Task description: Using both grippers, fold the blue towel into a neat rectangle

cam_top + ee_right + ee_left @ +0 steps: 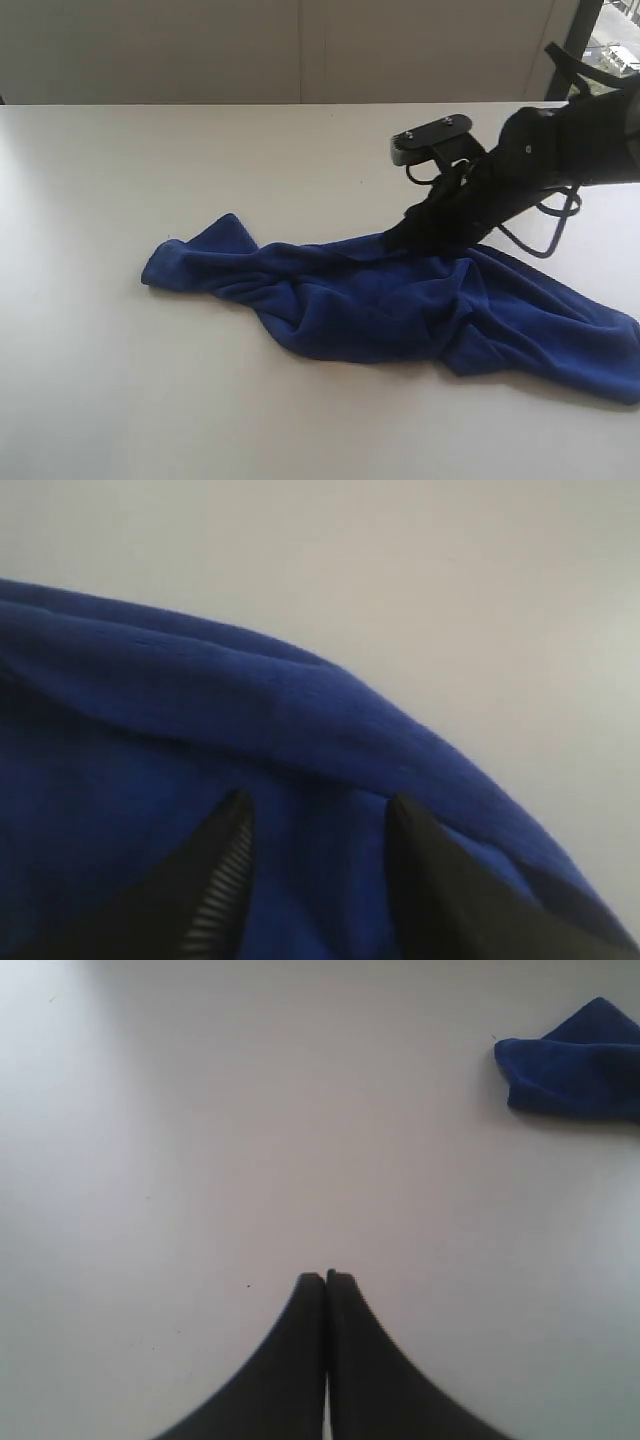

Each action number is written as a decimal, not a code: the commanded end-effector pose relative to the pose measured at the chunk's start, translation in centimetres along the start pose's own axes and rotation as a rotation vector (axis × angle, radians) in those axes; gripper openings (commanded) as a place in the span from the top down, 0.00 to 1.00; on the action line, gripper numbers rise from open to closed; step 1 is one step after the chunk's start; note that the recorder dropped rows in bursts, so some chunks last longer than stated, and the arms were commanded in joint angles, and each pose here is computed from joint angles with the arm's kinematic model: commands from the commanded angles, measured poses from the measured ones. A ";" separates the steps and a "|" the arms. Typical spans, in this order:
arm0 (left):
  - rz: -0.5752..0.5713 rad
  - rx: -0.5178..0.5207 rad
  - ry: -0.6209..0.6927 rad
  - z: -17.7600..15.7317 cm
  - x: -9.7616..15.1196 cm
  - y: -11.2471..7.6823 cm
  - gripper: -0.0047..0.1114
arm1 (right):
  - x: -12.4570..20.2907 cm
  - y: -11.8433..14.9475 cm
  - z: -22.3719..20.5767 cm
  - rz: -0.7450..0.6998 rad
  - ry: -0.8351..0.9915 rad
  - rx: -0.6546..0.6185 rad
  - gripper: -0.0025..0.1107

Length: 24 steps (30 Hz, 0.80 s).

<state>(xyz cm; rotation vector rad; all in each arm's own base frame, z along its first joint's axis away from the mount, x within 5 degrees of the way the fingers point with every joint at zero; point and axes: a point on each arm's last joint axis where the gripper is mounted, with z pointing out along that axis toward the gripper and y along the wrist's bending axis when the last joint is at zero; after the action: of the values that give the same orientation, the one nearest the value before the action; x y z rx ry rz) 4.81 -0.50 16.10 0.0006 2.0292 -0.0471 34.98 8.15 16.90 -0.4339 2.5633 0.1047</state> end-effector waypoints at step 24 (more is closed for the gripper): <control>-0.008 0.003 0.023 0.1 0.4 0.0 0.96 | -2.8 5.4 0.9 -0.102 -0.032 -0.114 0.55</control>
<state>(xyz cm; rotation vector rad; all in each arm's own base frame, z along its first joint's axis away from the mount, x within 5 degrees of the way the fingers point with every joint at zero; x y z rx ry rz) 4.81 -0.50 16.10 0.0006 2.0292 -0.0471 35.52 13.73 16.45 -0.6737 2.4929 0.1762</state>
